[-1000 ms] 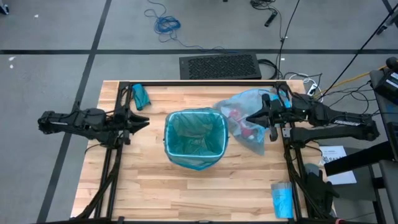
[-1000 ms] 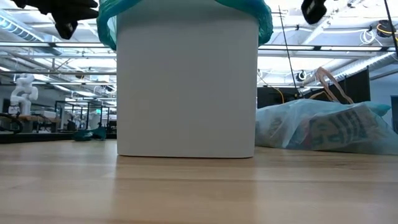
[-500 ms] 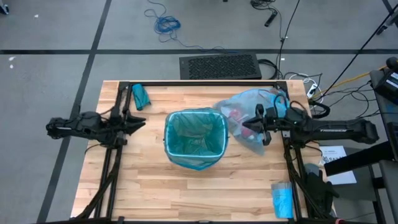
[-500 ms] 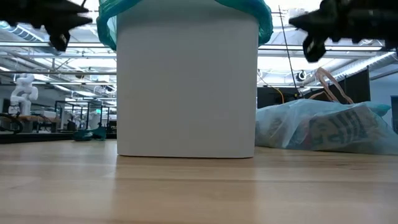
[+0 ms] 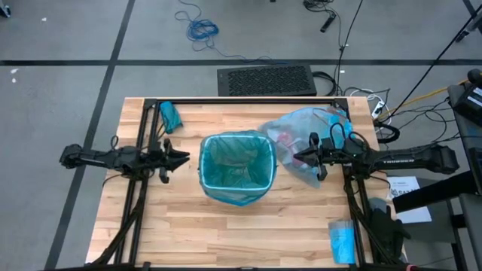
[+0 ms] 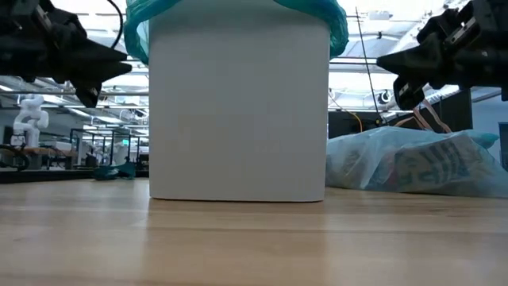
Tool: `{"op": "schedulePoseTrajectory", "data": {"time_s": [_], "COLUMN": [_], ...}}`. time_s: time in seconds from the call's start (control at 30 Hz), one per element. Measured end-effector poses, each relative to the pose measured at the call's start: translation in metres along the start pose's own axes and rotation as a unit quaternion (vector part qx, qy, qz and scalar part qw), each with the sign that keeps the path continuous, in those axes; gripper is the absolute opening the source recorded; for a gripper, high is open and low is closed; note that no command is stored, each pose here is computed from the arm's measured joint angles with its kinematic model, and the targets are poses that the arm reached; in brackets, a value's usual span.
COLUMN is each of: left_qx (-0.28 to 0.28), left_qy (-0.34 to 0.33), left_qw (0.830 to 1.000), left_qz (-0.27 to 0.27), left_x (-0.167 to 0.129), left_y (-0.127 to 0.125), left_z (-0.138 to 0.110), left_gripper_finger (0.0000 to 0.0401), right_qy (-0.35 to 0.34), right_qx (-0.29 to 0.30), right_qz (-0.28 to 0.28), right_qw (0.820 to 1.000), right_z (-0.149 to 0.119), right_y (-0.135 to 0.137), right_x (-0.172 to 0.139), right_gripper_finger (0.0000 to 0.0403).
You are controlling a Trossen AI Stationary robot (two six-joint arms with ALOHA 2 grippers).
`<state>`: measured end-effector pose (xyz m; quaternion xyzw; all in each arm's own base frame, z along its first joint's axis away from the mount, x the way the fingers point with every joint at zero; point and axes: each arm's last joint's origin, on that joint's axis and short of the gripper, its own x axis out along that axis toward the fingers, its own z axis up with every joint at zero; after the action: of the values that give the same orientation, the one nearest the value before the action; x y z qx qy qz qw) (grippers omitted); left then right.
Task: Place trash/remove bag and relplace
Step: Return to Home Position
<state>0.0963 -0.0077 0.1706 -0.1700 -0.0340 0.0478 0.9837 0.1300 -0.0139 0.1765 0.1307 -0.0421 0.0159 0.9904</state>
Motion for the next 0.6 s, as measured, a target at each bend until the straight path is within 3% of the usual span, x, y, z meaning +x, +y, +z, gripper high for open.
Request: {"op": "schedulePoseTrajectory", "data": {"time_s": [0.23, 0.43, 0.6], "left_qx": [0.025, 0.024, 0.025], "left_qy": [-0.007, -0.022, -0.018], "left_qw": [1.000, 0.999, 0.999], "left_qz": [0.007, 0.003, 0.010], "left_x": [0.000, 0.000, 0.000], "left_y": [0.000, -0.001, 0.000], "left_z": [0.001, 0.004, 0.003], "left_gripper_finger": [0.0097, 0.0097, 0.0097], "right_qy": [-0.005, -0.027, -0.030], "right_qx": [-0.038, -0.054, -0.058], "right_qz": [-0.010, 0.046, 0.041], "right_qw": [0.999, 0.997, 0.997], "right_z": [0.002, 0.010, 0.013], "right_y": [-0.003, -0.002, -0.004], "right_x": [-0.002, -0.008, -0.015], "right_gripper_finger": [0.0000, 0.0000, 0.0000]}}
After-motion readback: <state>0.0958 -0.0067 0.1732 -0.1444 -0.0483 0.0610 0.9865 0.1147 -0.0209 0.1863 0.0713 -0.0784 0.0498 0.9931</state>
